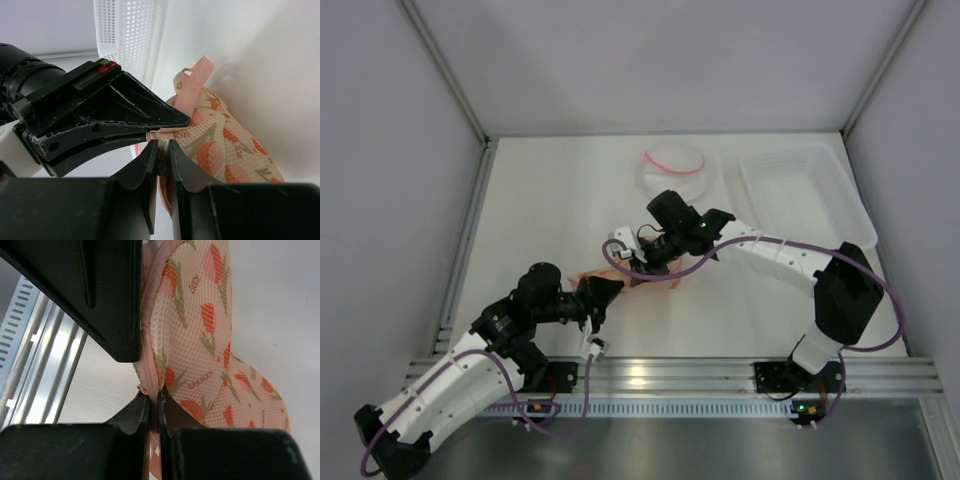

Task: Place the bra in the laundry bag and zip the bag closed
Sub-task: Zip the zipper on the laundry bag.

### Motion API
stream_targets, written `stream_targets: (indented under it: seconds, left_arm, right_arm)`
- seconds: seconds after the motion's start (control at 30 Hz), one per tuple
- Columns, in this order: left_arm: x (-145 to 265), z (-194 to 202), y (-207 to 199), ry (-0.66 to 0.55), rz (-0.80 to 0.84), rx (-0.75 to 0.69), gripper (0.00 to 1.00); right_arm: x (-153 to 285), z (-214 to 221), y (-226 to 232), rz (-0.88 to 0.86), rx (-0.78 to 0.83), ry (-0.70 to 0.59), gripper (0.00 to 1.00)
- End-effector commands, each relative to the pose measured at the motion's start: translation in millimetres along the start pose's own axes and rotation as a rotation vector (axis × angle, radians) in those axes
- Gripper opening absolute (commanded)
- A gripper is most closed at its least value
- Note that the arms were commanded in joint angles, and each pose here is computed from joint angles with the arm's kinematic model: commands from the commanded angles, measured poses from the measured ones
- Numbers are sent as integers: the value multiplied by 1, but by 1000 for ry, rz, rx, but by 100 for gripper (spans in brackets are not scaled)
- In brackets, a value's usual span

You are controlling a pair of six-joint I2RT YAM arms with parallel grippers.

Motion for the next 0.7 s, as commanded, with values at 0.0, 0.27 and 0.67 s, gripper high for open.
stream_targets:
  seconds: [0.0, 0.27, 0.67]
  left_arm:
    - [3, -2, 20, -14, -49, -53, 18]
    - [3, -2, 23, -16, -62, -74, 35]
    - [7, -5, 29, -16, -84, -84, 16]
  right_arm:
    - [8, -9, 2, -2, 11, -36, 0]
    - [8, -9, 3, -14, 3, -33, 0]
    - [4, -3, 1, -13, -4, -17, 0]
Point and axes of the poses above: each gripper's point midway between its finger pads, its own x axis back along the fingers, its own y axis along the line the jaws close on, z = x × y, the point moved 2 cm from there along x, back along the fingers, and after that the axes turned 9 degrees about -x, right-handed, at the moved point
